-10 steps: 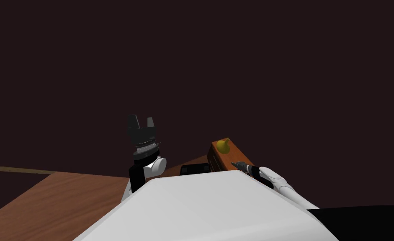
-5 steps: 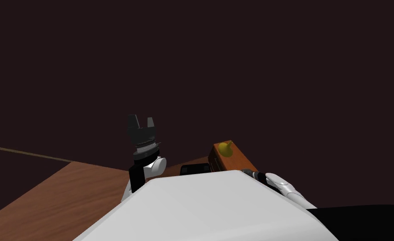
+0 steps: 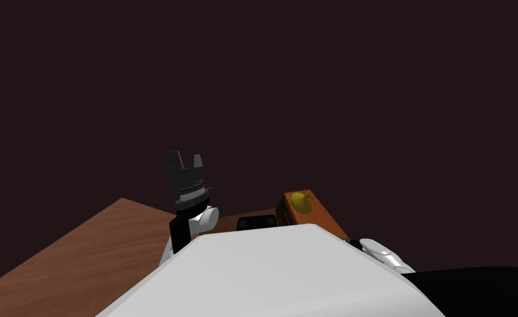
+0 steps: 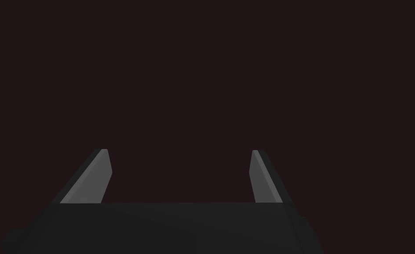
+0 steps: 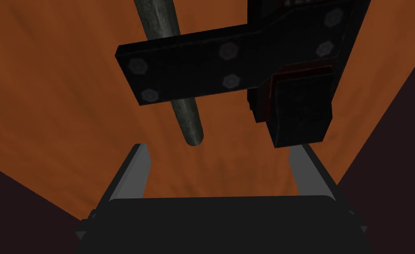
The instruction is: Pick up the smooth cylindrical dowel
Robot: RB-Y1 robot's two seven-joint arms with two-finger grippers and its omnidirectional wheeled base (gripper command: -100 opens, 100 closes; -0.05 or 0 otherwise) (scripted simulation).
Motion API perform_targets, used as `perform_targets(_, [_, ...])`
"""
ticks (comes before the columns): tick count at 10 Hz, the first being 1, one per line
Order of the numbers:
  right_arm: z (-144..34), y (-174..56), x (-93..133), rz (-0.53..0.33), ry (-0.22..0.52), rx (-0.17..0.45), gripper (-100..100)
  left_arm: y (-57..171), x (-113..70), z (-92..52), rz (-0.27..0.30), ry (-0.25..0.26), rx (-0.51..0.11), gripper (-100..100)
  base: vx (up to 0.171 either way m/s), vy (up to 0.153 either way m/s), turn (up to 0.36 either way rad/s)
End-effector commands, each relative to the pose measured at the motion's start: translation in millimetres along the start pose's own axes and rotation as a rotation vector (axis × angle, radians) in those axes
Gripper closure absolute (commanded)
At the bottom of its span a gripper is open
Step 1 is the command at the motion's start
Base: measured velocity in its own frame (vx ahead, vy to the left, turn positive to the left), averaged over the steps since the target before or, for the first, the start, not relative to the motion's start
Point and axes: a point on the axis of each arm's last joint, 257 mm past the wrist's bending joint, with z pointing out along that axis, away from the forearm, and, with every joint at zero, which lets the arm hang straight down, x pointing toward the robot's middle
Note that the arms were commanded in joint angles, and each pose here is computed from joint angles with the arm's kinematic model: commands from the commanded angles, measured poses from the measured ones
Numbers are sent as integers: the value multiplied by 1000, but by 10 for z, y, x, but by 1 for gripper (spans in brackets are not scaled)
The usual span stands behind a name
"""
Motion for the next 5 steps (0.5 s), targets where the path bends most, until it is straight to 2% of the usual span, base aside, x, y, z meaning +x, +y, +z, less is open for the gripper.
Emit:
perform_targets(1, [15,2,164,5,30,0,-100,0,0,0,0,0,0,0,34,-37,114])
perform_targets(2, [5,-21,203,11,37,5,-100,0,0,0,0,0,0,0,13,-17,-7])
perform_targets(4, [-88,-60,699,32,133,10,-100,0,0,0,0,0,0,0,23,-6,243])
perform_targets(5, [-88,-60,699,32,133,10,-100,0,0,0,0,0,0,0,28,-12,53])
